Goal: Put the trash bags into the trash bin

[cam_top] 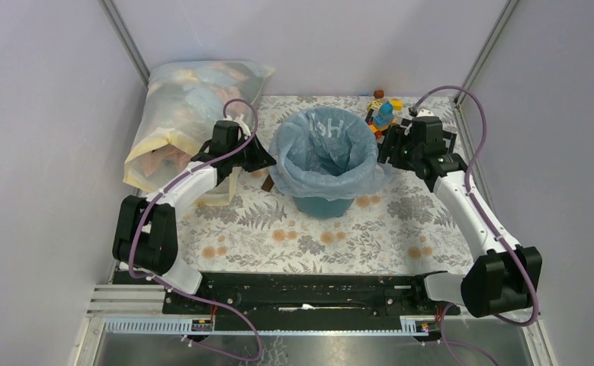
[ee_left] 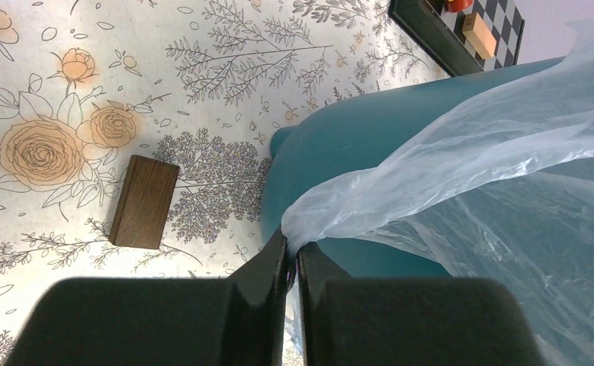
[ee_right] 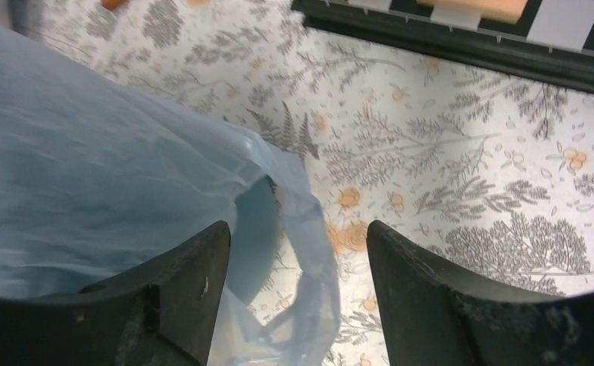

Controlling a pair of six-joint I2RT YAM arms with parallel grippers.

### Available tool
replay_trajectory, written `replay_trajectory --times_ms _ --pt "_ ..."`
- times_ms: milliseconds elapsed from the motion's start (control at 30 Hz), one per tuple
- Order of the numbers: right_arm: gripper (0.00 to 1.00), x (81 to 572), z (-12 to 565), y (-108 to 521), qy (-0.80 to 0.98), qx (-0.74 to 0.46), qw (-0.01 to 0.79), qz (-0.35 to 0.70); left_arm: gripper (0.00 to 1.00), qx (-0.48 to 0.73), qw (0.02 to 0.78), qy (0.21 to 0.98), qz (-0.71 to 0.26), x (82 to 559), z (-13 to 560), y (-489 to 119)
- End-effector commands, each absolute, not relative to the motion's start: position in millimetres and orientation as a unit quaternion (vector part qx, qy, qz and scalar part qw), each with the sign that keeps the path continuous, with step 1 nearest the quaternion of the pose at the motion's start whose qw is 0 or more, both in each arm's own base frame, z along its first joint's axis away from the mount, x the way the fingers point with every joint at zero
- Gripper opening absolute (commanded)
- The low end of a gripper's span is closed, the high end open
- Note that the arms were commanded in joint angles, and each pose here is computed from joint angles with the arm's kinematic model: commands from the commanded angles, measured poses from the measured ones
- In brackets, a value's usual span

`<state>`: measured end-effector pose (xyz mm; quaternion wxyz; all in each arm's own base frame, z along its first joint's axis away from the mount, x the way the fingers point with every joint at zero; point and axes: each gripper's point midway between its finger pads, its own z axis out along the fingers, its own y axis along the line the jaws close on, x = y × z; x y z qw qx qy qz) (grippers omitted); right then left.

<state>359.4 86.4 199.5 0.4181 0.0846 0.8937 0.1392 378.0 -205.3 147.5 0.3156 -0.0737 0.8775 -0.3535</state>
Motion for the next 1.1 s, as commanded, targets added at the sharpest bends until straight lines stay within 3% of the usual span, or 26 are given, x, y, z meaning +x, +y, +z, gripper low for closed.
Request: replay_trajectory --times_ms 0,200,400,1067 --pt "0.73 353.1 171.3 79.4 0.909 0.091 0.386 0.128 0.08 -0.059 0.328 0.87 -0.363 376.5 156.9 -208.2" --pt "0.61 354.2 143.8 97.0 0.913 0.09 0.358 0.173 0.02 -0.058 0.312 0.879 -0.355 371.0 139.2 -208.1" --pt "0.41 352.6 113.6 112.1 0.915 0.096 0.33 0.212 0.01 -0.058 0.297 0.885 -0.355 363.2 121.4 -210.7" --pt "0.42 355.6 59.3 135.5 0.917 0.114 0.272 0.269 0.04 -0.055 0.277 0.884 -0.373 356.1 90.2 -229.7"
